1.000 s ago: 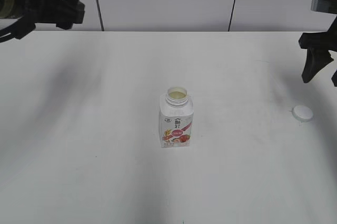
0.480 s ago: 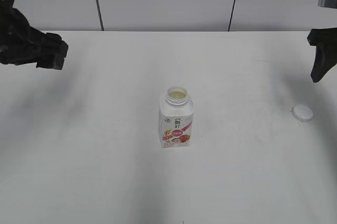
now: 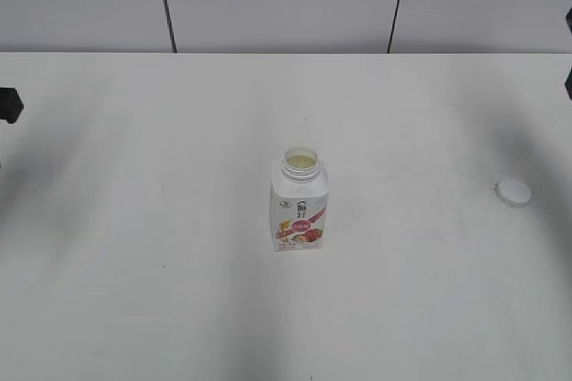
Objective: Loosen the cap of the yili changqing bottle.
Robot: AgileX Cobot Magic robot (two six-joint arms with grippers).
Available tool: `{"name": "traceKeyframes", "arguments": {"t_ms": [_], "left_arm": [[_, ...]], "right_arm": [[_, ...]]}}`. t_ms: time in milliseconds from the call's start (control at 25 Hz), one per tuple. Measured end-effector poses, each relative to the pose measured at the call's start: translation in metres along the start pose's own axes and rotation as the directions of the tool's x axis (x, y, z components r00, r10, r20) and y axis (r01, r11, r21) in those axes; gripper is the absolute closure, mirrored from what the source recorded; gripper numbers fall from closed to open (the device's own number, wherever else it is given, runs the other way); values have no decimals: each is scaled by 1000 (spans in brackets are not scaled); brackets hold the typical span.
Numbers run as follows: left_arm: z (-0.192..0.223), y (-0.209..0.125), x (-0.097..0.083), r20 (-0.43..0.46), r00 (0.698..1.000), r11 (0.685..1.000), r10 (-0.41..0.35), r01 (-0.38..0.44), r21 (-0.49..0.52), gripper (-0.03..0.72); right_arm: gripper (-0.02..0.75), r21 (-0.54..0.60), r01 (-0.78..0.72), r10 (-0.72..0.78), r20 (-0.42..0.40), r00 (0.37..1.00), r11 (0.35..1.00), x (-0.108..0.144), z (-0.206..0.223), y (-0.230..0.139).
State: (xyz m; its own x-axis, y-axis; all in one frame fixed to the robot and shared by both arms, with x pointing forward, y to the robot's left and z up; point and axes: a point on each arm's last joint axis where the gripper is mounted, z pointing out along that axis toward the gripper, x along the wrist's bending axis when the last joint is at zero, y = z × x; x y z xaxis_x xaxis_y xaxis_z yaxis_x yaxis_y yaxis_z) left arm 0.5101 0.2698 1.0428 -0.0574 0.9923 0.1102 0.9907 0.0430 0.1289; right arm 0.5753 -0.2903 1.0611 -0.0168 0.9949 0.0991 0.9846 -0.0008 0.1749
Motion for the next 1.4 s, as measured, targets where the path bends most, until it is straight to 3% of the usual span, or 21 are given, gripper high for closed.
{"name": "traceKeyframes", "arguments": {"t_ms": [160,400,680,800,1040,1240,1400], "left_arm": [[-10,-6,13,-4,1000,1000,-16,16,-5,272],[-57,-33,18,85,996,986,0,14,-165,296],[-109,-97,34,136,991,917,6,49,-397,302],[-116,-136,42,146,989,877,14,57,-476,302],[-96,-187,48,127,990,844,61,17,-536,305],[-83,-225,52,121,988,779,95,2,-627,307],[-73,-249,52,132,982,673,136,6,-740,308]], "right_arm": [[236,-63,6,-6,0,1000,998,3,-29,-26],[236,-120,14,-14,1,1000,993,6,-55,-93],[236,-250,46,-44,14,999,967,8,-80,-166],[236,-333,57,-53,21,998,941,9,-91,-197],[236,-473,73,-65,35,997,878,9,-92,-250],[236,-579,109,-82,74,994,808,5,-75,-279],[236,-672,141,-95,104,990,727,4,-64,-293]]}}
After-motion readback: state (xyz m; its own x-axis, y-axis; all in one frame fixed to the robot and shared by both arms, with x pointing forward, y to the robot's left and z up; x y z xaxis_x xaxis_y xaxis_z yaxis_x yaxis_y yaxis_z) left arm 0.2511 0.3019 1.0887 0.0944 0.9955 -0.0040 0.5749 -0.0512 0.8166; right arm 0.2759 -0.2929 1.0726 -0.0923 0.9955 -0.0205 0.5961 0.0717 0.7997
